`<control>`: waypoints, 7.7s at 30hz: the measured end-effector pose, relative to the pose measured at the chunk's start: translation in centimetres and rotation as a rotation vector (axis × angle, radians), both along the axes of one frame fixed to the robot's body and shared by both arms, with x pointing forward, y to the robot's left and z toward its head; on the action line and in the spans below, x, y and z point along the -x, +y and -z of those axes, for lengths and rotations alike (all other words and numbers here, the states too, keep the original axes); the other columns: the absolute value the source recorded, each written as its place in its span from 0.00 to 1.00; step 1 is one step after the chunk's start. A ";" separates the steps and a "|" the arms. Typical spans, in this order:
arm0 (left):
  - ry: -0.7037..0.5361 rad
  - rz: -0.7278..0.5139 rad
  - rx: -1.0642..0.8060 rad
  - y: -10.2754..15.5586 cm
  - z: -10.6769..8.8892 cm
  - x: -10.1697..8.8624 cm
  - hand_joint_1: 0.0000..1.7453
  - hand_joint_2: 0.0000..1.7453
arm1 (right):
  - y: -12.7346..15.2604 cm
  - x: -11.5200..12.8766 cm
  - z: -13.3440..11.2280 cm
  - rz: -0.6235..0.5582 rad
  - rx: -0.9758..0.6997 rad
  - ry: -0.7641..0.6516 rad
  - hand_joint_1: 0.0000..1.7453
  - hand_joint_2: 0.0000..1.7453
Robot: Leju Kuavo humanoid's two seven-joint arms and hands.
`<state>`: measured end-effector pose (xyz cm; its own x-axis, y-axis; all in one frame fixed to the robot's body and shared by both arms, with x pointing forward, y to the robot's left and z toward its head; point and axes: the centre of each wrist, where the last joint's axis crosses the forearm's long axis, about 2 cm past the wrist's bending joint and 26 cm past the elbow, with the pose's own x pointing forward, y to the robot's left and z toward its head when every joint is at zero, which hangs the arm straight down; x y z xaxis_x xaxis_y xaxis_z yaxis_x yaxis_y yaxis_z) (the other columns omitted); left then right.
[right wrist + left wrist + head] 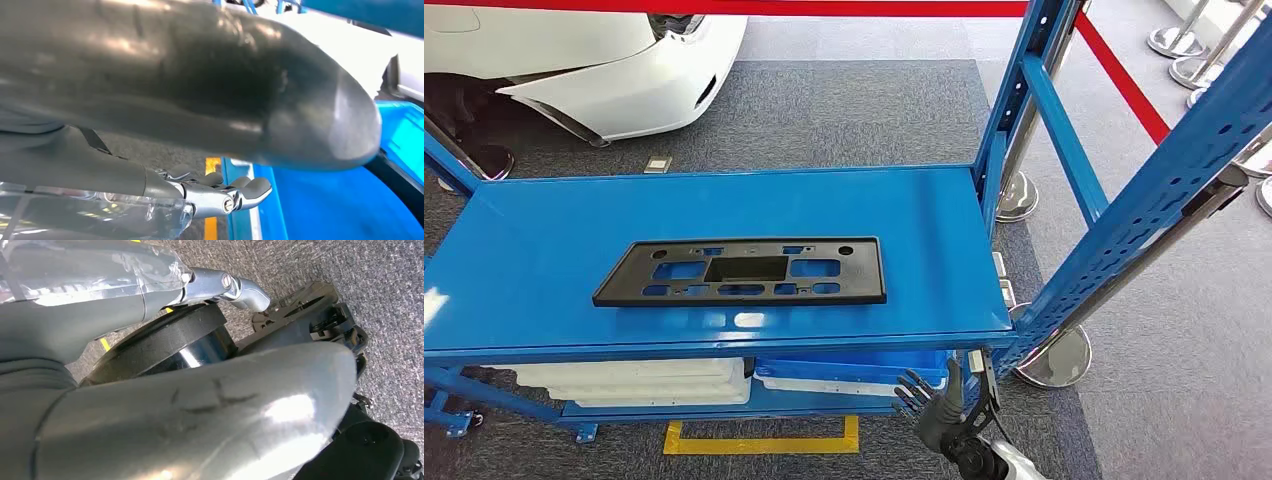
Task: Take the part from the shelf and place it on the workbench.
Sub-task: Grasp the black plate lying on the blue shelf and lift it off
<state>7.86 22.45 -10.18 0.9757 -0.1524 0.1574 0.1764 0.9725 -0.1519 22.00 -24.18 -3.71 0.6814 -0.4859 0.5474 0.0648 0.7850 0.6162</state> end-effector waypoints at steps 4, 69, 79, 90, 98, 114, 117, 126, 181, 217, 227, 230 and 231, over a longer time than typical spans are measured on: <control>0.002 0.001 -0.002 -0.1 0.0 0.0 0.00 0.00 | 1.5 0.0 -0.4 -0.028 -0.020 -0.006 0.00 0.00; 0.012 0.104 -0.031 -1.0 -0.4 -1.2 0.00 0.00 | 15.0 -3.1 -11.7 -0.396 -0.201 -0.478 0.00 0.00; 0.001 0.095 -0.027 -1.0 -0.3 -1.0 0.00 0.00 | 13.7 -4.6 -15.2 -0.426 -0.049 -0.705 0.00 0.00; -0.011 0.076 -0.022 -0.5 0.0 0.3 0.00 0.00 | 9.8 -7.4 -22.3 -0.386 0.713 -1.056 0.00 1.00; 0.023 0.077 -0.035 -0.6 -0.1 -0.3 0.00 0.00 | 9.7 -8.1 -24.6 -0.508 1.096 -1.077 0.00 1.00; 0.034 0.091 -0.045 -1.2 -0.4 -1.1 0.00 0.00 | 10.8 -9.5 -22.1 -0.768 1.440 -1.124 0.00 1.00; 0.036 0.092 -0.046 -1.2 -0.4 -1.1 0.00 0.00 | 10.6 -10.1 -21.5 -0.797 1.541 -1.088 0.00 1.00; 0.035 0.097 -0.046 -1.2 -0.4 -1.1 0.00 0.00 | 8.8 -11.6 -19.6 -0.852 1.804 -0.968 0.00 1.00; -0.009 0.120 -0.027 -1.2 -0.3 -0.6 0.00 0.00 | 7.1 -13.6 -18.7 -0.700 2.118 -1.092 0.00 1.00; -0.007 0.128 -0.023 -1.2 -0.3 -0.7 0.00 0.00 | 11.9 -13.6 -17.6 -0.829 1.746 -1.064 0.00 1.00; 0.017 0.136 -0.030 -1.2 -0.4 -1.3 0.00 0.00 | 14.1 -13.7 -18.0 -0.850 1.715 -1.123 0.00 1.00; 0.020 0.137 -0.032 -1.2 -0.5 -1.4 0.00 0.00 | 14.4 -13.7 -18.1 -0.852 1.721 -1.129 0.00 1.00; 0.021 0.137 -0.032 -1.2 -0.5 -1.5 0.00 0.00 | 14.5 -13.7 -18.1 -0.854 1.724 -1.131 0.00 1.00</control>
<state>9.31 21.24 -9.73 0.9484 -0.2891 0.1304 0.3051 0.9439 -0.1262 35.69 -9.71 14.34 -0.4022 0.8958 0.1893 -0.2592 0.0869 -0.9619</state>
